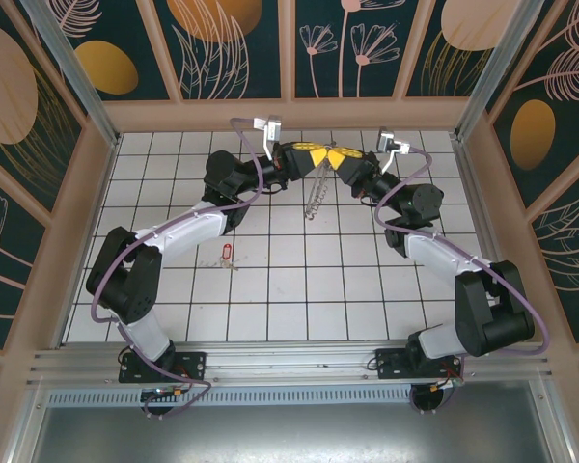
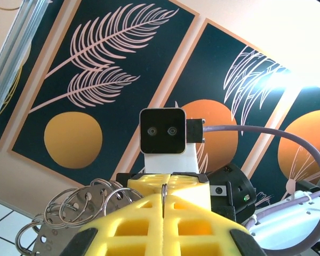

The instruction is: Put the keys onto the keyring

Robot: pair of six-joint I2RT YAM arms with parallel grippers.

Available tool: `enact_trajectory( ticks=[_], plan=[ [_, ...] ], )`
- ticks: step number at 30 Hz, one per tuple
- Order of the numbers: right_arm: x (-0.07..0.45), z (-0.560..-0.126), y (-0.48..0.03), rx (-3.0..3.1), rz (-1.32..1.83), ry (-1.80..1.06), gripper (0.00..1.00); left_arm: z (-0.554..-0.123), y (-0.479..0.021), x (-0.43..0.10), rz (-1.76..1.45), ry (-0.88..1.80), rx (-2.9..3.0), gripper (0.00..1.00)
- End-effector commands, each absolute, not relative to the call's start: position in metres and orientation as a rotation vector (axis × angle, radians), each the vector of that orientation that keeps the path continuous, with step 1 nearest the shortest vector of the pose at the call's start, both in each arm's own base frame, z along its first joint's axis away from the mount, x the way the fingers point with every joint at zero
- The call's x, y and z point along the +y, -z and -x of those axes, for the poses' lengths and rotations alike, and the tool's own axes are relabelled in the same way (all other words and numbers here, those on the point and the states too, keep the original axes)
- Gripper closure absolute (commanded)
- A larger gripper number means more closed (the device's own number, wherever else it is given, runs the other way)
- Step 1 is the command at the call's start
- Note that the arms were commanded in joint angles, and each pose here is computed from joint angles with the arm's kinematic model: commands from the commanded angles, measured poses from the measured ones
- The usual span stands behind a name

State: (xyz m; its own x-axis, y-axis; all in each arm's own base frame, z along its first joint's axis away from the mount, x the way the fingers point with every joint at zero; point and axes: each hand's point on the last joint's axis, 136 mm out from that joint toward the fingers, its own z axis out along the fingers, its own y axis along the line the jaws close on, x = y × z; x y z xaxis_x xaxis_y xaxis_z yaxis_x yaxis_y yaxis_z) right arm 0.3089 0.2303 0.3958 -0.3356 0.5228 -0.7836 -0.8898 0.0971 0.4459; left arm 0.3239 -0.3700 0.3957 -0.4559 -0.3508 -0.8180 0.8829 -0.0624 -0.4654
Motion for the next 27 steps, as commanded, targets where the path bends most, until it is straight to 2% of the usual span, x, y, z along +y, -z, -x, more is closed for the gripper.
enact_trajectory(
  ticks=[1, 3, 8, 13, 19, 27],
  plan=[
    [0.225, -0.305, -0.41, 1.151, 0.474, -1.486, 0.71, -0.322, -0.402, -0.374, -0.692, 1.634, 1.249, 1.0],
    [0.213, -0.308, -0.408, 1.17, 0.444, -1.455, 0.61, -0.325, -0.395, -0.377, -0.735, 1.582, 1.285, 1.0],
    [0.187, -0.31, -0.402, 1.238, 0.402, -1.364, 0.58, -0.32, -0.4, -0.379, -0.904, 1.453, 1.32, 1.0],
    [0.183, -0.305, -0.393, 1.318, 0.451, -1.284, 0.53, -0.316, -0.398, -0.379, -1.063, 1.402, 1.35, 1.0],
    [0.189, -0.295, -0.383, 1.365, 0.561, -1.271, 0.51, -0.314, -0.391, -0.382, -1.197, 1.406, 1.389, 1.0],
    [0.196, -0.283, -0.383, 1.356, 0.686, -1.3, 0.58, -0.305, -0.39, -0.381, -1.286, 1.449, 1.394, 1.0]
  ],
)
